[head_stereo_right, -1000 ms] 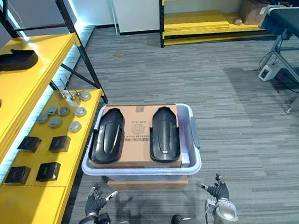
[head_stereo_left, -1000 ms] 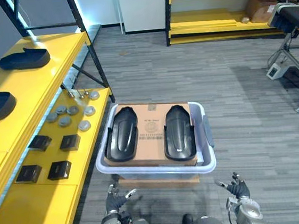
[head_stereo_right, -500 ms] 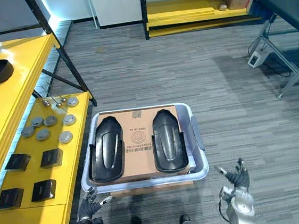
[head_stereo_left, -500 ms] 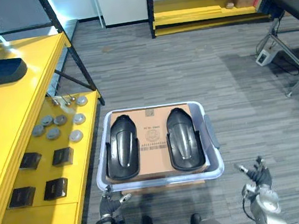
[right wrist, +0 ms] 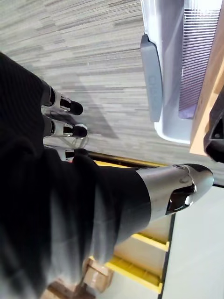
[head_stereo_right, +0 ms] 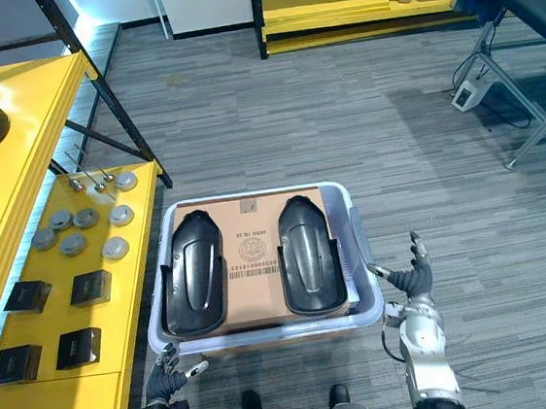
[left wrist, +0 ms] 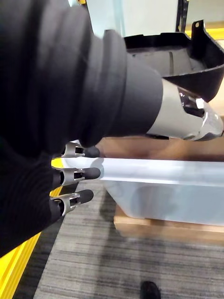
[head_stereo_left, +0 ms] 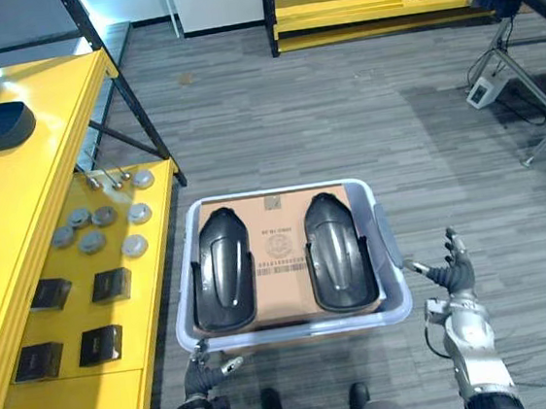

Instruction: Walk over and take plastic housings, then place them on the shelf

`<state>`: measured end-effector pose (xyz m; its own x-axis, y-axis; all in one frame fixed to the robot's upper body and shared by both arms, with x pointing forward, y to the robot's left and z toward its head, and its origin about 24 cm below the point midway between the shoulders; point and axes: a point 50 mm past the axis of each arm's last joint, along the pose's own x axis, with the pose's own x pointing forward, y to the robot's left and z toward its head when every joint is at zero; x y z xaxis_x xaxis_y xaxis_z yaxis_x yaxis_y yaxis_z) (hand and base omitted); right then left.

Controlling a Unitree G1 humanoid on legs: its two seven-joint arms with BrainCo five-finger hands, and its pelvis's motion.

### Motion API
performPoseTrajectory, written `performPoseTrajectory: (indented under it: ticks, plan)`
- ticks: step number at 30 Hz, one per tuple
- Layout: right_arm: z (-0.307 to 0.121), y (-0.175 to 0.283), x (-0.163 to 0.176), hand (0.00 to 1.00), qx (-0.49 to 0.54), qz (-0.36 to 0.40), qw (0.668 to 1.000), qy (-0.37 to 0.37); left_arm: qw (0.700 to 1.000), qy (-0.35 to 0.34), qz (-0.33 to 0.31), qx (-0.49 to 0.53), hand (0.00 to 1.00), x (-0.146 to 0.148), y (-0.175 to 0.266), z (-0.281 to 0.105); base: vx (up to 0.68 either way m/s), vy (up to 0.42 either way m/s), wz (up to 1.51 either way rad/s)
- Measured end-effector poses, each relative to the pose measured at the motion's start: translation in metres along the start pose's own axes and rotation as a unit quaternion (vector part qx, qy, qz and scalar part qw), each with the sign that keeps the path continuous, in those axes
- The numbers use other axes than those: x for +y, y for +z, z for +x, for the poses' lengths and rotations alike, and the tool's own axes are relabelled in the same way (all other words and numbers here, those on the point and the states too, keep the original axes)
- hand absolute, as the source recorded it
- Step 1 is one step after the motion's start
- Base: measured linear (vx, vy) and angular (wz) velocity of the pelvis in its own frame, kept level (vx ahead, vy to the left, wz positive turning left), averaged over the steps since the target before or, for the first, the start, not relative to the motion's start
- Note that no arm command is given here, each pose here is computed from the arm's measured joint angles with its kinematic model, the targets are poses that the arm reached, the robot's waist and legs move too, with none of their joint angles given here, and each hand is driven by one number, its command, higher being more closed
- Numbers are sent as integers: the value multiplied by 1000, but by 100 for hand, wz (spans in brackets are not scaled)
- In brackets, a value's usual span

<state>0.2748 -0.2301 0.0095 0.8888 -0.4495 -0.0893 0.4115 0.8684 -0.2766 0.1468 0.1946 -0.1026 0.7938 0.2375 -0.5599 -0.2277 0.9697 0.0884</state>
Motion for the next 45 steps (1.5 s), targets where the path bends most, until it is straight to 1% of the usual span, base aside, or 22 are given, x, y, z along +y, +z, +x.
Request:
performPoseTrajectory:
  ticks: [7, 11, 12, 13, 15, 20, 23, 28, 34, 36, 40, 42, 43, 45]
  plan:
    - [28, 27, 21, 0, -4, -3, 1000, -10, 1000, 6, -3, -13, 0, -2, 7, 2, -122, 26, 16]
    - [47, 41, 20, 0, 2, -12, 1000, -17, 999, 2, -11, -33, 0, -9, 19, 8, -91, 48, 9]
    - [53, 43, 18, 0, 9, -12, 999, -29, 999, 0, -11, -43, 0, -12, 24, 10, -38, 34, 1]
    - [55, 44, 17, 100, 12, -13, 999, -32, 999, -1, -12, -45, 0, -13, 25, 11, 0, 0, 0]
    - [63, 42, 9, 100, 43, 1, 997, -58, 998, -3, -22, -57, 0, -18, 33, 13, 11, 9, 10]
    - [71, 49, 5, 100, 55, 19, 995, -75, 997, -9, -29, -70, 0, -23, 39, 13, 9, 1, 3]
    - [72, 50, 3, 100, 56, 31, 995, -80, 997, -17, -26, -68, 0, -28, 38, 12, 0, 0, 0]
    - [72, 53, 0, 100, 45, 35, 995, -84, 997, -14, -26, -67, 0, -28, 38, 12, -4, 10, -6]
    - [58, 46, -10, 100, 15, 29, 995, -94, 997, -16, -28, -72, 0, -29, 40, 11, 6, 5, -4]
    - [47, 42, -13, 100, -1, 24, 995, -95, 995, -18, -36, -92, 0, -29, 49, 8, 0, 0, 0]
    - [28, 46, -10, 100, -40, 27, 994, -94, 980, -27, -67, -185, 0, -29, 89, -6, 5, 1, 9]
    - [15, 41, -10, 100, -46, 21, 994, -95, 970, -31, -80, -227, 0, -28, 108, -15, 44, -15, 18]
    - [14, 41, -9, 100, -47, 22, 994, -95, 969, -30, -83, -231, 0, -28, 109, -16, 86, -10, 9]
    - [0, 44, -8, 100, -65, 27, 993, -99, 948, -24, -115, -295, 0, -25, 138, -30, 81, -5, 8]
